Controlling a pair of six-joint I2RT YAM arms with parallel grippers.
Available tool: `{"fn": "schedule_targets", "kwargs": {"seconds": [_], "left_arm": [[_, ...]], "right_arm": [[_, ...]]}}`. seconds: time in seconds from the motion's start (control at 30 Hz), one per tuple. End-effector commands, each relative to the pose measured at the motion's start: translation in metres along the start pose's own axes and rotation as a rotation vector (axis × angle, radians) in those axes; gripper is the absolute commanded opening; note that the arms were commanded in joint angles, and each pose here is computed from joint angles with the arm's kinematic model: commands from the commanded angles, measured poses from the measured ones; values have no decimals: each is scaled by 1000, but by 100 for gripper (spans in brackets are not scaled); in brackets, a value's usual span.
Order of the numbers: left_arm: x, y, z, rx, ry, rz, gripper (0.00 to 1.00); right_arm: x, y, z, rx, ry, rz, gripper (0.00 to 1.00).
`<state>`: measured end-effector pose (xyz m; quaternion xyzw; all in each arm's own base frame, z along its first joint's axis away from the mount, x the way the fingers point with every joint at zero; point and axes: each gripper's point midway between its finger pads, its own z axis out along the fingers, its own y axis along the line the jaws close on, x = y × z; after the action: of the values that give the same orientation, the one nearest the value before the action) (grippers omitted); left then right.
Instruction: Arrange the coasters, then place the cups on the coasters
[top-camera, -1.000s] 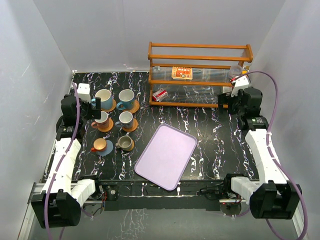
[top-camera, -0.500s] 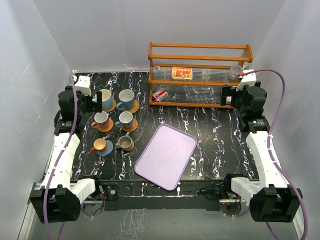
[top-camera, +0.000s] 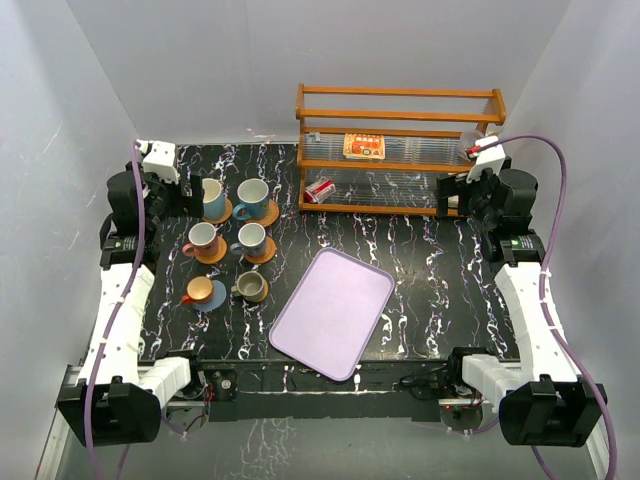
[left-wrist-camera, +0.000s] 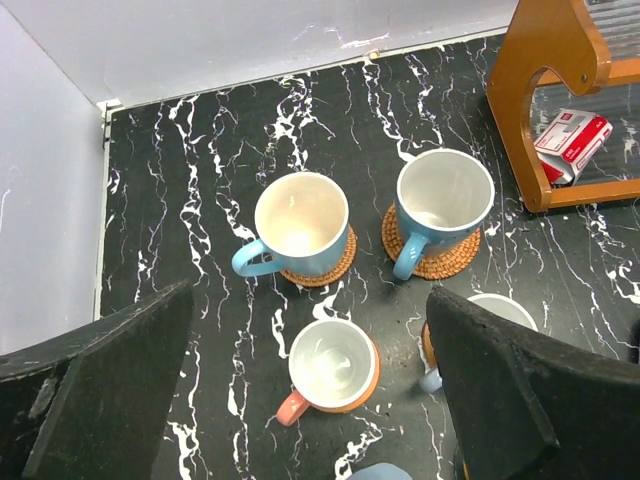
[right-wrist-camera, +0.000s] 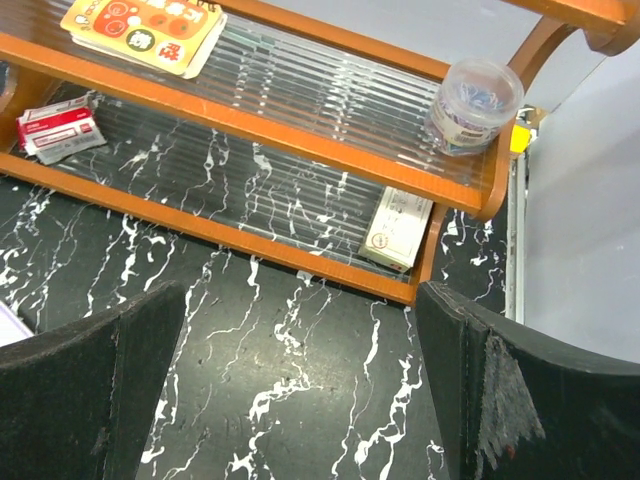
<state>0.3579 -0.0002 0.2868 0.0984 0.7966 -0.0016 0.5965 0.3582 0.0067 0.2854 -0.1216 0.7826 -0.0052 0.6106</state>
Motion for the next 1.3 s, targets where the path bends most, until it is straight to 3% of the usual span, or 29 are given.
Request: {"fn": "schedule_targets", "kwargs": {"seconds": [0.0,0.27,1.27], "left_arm": [[-12,-1,-20,-7,-29,-15,99],[-1,-16,-31,83,-21,16,99],[-4,-11,-42,88,-24,11,99]], "right_arm": [[-14,7,-11,-39,-65,-4,98],[0,12,-26,-63,-38,-34,98],[9,4,-27,-32,-11,-51,98]]}}
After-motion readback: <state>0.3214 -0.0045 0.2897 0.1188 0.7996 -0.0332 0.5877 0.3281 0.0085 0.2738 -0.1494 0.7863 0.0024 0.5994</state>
